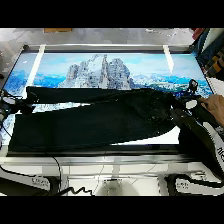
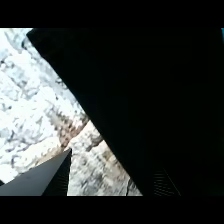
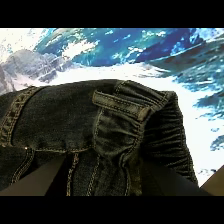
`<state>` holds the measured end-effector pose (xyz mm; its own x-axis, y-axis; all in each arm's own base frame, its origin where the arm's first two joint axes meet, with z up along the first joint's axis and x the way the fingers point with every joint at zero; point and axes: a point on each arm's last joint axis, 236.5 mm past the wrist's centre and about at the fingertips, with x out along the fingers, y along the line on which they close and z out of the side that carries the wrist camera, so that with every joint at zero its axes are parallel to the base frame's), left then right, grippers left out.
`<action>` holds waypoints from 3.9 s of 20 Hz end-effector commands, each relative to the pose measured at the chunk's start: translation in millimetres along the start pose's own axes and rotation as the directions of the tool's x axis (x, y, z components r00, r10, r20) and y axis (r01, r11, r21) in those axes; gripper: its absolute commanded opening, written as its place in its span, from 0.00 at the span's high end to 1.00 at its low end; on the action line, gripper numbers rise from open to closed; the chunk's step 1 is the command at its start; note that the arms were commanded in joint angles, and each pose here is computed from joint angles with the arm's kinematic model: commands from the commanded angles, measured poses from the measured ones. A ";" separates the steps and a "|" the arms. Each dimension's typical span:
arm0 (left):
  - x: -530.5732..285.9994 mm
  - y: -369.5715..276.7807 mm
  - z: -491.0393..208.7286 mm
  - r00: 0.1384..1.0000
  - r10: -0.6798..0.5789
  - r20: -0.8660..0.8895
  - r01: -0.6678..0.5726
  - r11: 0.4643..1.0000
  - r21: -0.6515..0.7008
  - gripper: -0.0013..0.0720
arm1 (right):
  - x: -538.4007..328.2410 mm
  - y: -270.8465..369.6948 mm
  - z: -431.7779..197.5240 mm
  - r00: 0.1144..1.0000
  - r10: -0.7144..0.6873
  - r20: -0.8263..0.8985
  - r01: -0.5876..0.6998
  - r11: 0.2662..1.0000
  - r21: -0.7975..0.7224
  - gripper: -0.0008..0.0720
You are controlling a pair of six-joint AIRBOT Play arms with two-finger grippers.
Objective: Fold the clothes and pants, and hang the long-sleeved shirts on hangers.
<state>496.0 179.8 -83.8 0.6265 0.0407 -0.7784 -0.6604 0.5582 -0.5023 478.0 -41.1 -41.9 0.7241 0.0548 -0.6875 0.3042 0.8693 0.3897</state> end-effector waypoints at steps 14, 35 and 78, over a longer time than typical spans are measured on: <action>-52.0 -47.4 64.9 0.960 -0.094 0.265 0.029 0.971 0.237 0.95 | -4.8 2.8 -1.4 1.000 0.005 -0.013 -0.006 1.000 -0.019 0.33; -33.5 -36.2 29.1 0.990 -0.031 0.139 -0.019 0.940 0.340 0.95 | -26.8 17.0 -4.8 0.998 0.036 -0.055 -0.039 0.997 -0.063 0.33; -65.3 119.2 -7.7 0.998 0.065 0.025 -0.070 0.910 0.409 0.32 | -29.1 20.6 -26.3 0.988 0.051 -0.146 -0.059 0.997 -0.053 0.33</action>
<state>364.5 239.1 -98.3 0.5615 0.1054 -0.8208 -0.5091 0.8259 -0.2422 446.7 -12.1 -30.3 0.6400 0.1695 -0.7495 0.2281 0.8895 0.3959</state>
